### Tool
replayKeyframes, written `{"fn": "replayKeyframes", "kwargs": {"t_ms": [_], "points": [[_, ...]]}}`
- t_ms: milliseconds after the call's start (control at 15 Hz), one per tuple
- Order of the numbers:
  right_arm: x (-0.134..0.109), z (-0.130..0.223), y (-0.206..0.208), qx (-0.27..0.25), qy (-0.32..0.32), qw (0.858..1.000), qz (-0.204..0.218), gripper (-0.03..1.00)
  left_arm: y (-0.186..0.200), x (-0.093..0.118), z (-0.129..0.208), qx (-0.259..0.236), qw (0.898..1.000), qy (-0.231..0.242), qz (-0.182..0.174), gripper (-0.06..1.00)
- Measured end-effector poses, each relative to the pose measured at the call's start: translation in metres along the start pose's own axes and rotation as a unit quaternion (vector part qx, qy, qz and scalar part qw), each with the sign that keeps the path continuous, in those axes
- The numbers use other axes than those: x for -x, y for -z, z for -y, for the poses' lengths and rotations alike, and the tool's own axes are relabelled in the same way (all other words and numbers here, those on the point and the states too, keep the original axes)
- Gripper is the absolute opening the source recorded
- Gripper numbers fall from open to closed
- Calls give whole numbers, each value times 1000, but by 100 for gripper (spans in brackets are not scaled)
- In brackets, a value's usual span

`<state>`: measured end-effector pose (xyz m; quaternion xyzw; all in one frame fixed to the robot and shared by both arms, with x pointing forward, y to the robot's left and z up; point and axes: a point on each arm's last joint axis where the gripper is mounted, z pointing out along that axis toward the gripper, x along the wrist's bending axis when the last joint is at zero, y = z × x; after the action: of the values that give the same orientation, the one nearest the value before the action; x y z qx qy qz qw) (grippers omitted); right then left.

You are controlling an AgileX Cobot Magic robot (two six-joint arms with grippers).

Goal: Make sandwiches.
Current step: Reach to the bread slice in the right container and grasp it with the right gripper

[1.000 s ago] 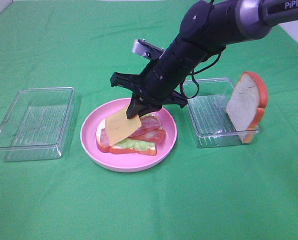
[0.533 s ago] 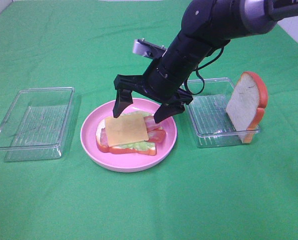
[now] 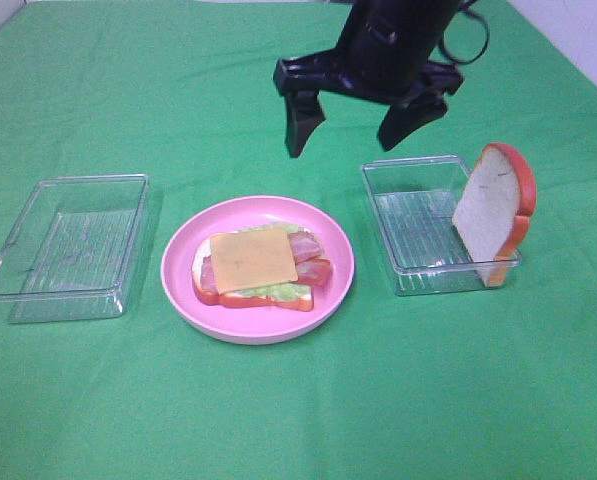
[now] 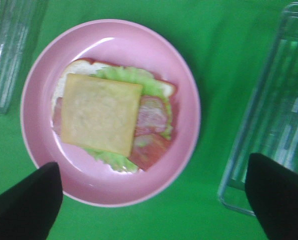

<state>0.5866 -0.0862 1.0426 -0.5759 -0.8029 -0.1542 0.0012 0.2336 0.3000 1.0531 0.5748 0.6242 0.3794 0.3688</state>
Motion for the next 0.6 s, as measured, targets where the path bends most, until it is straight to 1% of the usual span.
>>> {"fn": "replayKeyframes", "kwargs": {"t_ms": [67,133,200,267,333,600], "points": [[4,-2,11,-1,-3,1000,14,94,0,0,0,0,1000,0,0,88],[14,-6,26,-6,-13,999,33,94,0,0,0,0,1000,0,0,88],[26,-10,38,-6,-26,999,42,94,0,0,0,0,1000,0,0,88],[42,-14,46,2,-44,998,49,94,0,0,0,0,1000,0,0,88],[73,-17,52,6,-81,995,60,94,0,0,0,0,1000,0,0,88],[107,-15,55,2,-119,990,77,94,0,0,0,0,1000,0,0,88]]}}
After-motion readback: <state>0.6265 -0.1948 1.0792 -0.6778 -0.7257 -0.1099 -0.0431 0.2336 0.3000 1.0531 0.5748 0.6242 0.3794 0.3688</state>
